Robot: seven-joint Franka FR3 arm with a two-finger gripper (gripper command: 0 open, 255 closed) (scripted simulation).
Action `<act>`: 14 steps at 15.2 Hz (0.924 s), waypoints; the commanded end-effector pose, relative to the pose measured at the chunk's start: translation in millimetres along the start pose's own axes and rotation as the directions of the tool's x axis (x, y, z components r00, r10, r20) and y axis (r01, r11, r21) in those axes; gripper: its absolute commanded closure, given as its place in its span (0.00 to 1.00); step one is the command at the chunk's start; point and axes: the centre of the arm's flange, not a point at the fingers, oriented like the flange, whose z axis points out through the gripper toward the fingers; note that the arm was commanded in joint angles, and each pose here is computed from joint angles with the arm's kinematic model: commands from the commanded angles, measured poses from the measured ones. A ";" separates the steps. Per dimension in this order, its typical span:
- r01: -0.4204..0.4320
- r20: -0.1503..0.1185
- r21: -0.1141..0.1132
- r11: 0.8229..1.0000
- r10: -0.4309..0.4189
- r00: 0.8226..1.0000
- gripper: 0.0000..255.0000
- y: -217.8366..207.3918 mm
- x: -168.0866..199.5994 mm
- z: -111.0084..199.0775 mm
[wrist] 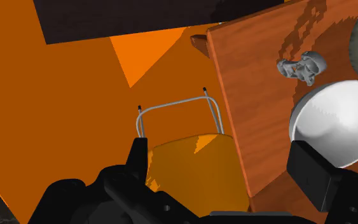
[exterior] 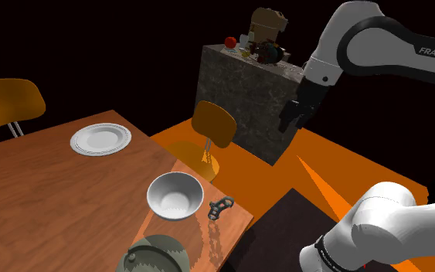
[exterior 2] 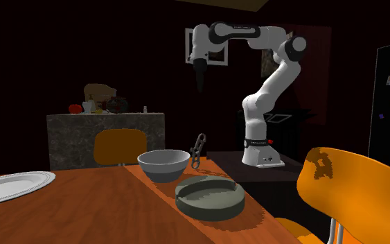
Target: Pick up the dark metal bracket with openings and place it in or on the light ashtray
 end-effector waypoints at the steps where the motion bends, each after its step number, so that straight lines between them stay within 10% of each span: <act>1: 0.000 0.000 0.000 1.000 0.000 1.000 0.00 0.0 0.0 0.0; 14: 0.309 0.087 -0.056 0.949 -0.304 0.949 0.00 -129.9 41.3 121.2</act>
